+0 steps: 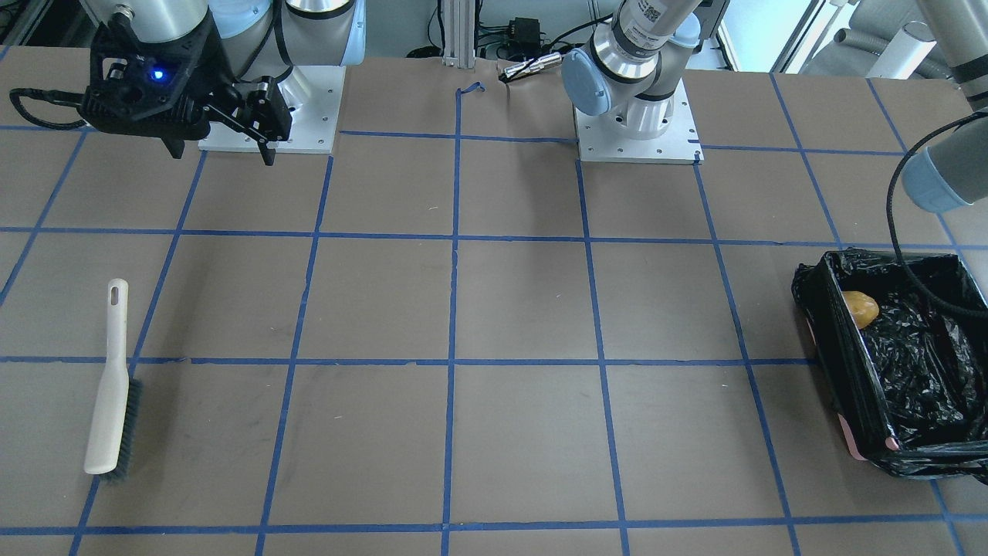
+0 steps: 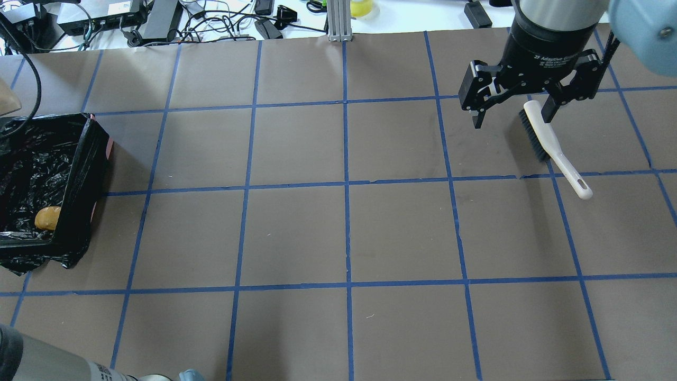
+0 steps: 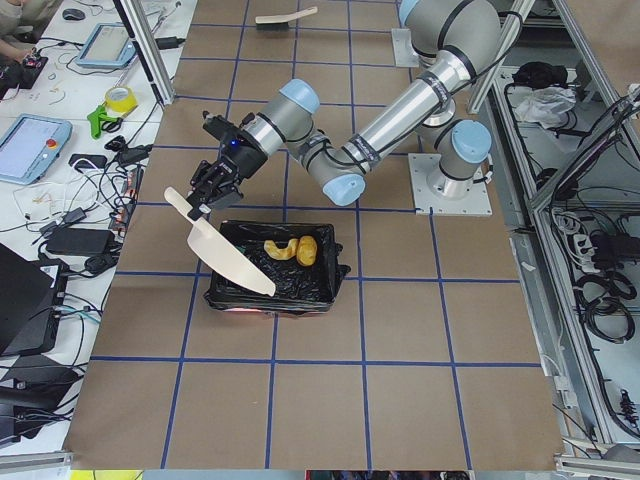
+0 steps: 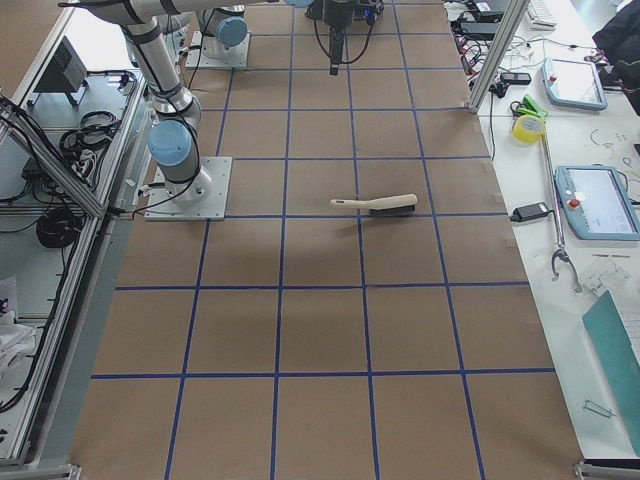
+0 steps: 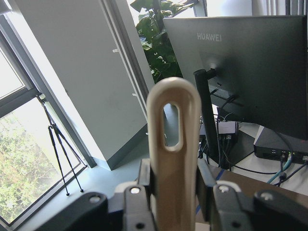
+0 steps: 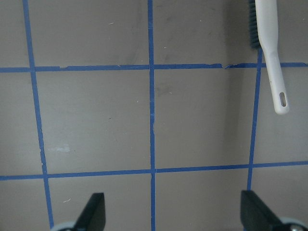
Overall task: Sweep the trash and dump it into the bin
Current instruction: 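Lower the brush onto the table and open the right gripper, then hold the dustpan upturned over the bin with the left gripper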
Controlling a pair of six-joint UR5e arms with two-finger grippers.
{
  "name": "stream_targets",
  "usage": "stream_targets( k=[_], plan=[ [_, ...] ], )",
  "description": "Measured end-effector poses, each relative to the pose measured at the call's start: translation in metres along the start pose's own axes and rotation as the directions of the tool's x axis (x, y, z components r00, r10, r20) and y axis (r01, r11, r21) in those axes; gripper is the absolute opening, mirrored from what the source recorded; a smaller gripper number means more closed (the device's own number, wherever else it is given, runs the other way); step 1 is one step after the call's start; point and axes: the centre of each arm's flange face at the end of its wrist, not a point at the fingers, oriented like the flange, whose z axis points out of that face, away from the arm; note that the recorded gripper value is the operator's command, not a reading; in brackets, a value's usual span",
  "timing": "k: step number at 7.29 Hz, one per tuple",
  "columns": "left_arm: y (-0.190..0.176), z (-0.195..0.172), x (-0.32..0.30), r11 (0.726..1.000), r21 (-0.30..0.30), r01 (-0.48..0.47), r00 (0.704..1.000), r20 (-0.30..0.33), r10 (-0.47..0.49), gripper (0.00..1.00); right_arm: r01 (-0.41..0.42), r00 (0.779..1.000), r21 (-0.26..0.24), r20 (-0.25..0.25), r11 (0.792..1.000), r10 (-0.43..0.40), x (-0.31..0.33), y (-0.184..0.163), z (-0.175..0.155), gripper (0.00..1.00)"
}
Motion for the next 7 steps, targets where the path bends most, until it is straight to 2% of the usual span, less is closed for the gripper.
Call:
stream_targets(
  k=[1,3,4,7],
  plan=[
    [-0.003,-0.005,0.003,1.000,0.013,-0.027,1.000,-0.003,0.027,0.00,0.000,1.000,0.008,0.001,1.000,0.000,0.000,0.008,0.003,1.00],
    [-0.009,-0.019,0.030,0.993,0.030,-0.114,0.993,-0.024,0.115,0.00,0.001,1.000,0.104,0.006,0.995,-0.002,0.000,0.008,0.002,1.00],
    [-0.010,-0.024,0.043,0.989,0.029,-0.147,0.989,-0.022,0.148,0.00,0.001,1.000,0.132,0.009,0.991,-0.002,0.000,0.006,0.001,1.00],
    [-0.005,-0.025,0.056,0.970,0.033,-0.242,0.970,-0.020,0.243,0.00,-0.001,0.999,0.148,0.036,0.989,-0.004,-0.003,0.004,0.000,1.00]
  ],
)
